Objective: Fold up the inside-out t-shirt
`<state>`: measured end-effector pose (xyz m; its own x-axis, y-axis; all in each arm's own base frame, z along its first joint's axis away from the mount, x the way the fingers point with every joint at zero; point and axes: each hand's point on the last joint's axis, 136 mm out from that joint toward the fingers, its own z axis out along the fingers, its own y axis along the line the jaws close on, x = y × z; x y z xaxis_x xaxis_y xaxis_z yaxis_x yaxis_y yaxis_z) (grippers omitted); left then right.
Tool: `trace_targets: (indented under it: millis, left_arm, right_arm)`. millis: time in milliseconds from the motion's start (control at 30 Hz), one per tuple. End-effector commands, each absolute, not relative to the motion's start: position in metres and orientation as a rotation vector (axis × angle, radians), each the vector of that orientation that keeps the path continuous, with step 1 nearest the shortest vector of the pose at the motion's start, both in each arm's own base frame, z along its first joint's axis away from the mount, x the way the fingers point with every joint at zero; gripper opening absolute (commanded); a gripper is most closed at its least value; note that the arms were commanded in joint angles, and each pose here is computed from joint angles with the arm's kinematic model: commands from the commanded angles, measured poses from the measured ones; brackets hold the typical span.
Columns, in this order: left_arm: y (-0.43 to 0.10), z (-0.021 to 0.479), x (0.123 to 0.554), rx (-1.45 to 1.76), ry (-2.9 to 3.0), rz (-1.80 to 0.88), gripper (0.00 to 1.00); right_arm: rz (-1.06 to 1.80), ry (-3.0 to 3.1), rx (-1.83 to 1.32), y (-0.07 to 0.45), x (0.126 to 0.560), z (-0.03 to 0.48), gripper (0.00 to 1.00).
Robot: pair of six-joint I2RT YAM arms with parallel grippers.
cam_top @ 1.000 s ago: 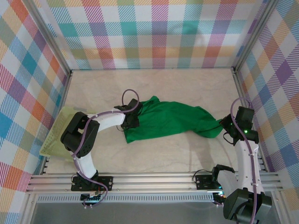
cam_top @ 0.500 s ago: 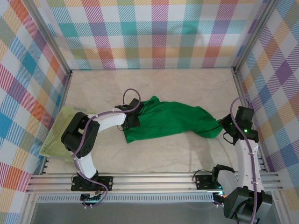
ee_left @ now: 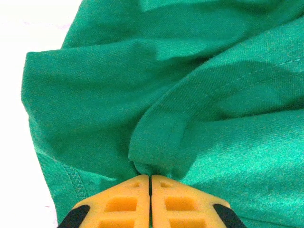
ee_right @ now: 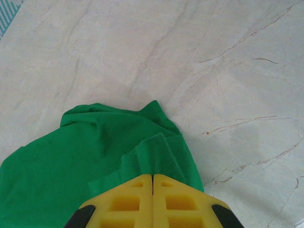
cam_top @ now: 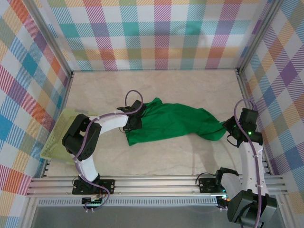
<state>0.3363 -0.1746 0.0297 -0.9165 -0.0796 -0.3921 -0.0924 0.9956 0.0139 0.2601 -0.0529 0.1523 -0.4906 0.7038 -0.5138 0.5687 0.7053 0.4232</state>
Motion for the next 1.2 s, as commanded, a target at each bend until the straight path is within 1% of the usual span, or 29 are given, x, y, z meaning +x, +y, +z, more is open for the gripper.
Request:
trace_targets:
  millis: [0,33,167,267,367,467,567,667,733,800,900,967,1033,1100,1167]
  left_arm:
    - [-0.178,0.056,0.340,-0.093,2.677,0.062,0.03]
    - [-0.178,0.064,0.341,-0.098,2.653,0.051,0.00]
    - [-0.182,0.108,0.345,-0.120,2.533,-0.067,0.00]
    - [-0.185,0.154,0.350,-0.106,2.431,-0.148,0.00]
    - [-0.182,0.197,0.355,-0.108,2.345,-0.169,0.00]
    - [-0.170,0.242,0.360,-0.151,2.235,-0.200,0.00]
    - [-0.146,0.300,0.367,-0.237,2.107,-0.259,0.00]
    - [-0.113,0.377,0.366,-0.326,1.920,-0.313,0.00]
    - [-0.085,0.435,0.352,-0.381,1.764,-0.326,0.00]
    - [-0.065,0.484,0.330,-0.406,1.630,-0.355,0.00]
    - [-0.051,0.538,0.299,-0.373,1.500,-0.371,0.00]
    - [-0.046,0.557,0.287,-0.352,1.464,-0.371,0.00]
    - [-0.044,0.564,0.280,-0.336,1.454,-0.365,0.00]
    - [-0.044,0.560,0.282,-0.329,1.477,-0.337,0.00]
    - [-0.045,0.546,0.294,-0.333,1.532,-0.295,0.00]
  right_arm:
    - [0.266,2.203,0.935,-0.054,0.266,0.167,0.00]
    - [0.264,2.198,0.931,-0.054,0.266,0.169,0.00]
    - [0.238,2.150,0.911,-0.059,0.270,0.194,0.00]
    - [0.246,2.078,0.882,-0.061,0.275,0.230,0.00]
    - [0.246,2.010,0.865,-0.064,0.278,0.263,0.00]
    - [0.254,1.928,0.847,-0.066,0.282,0.302,0.00]
    - [0.304,1.805,0.801,-0.063,0.283,0.364,0.00]
    - [0.377,1.632,0.676,-0.052,0.277,0.450,0.00]
    - [0.382,1.515,0.564,-0.044,0.265,0.511,0.00]
    - [0.369,1.412,0.446,-0.034,0.248,0.560,0.00]
    - [0.329,1.307,0.346,-0.025,0.220,0.611,0.00]
    - [0.317,1.257,0.273,-0.016,0.206,0.633,0.00]
    - [0.321,1.234,0.207,-0.006,0.198,0.646,0.00]
    - [0.321,1.239,0.158,0.000,0.198,0.649,0.00]
    - [0.316,1.263,0.173,-0.004,0.207,0.642,0.00]
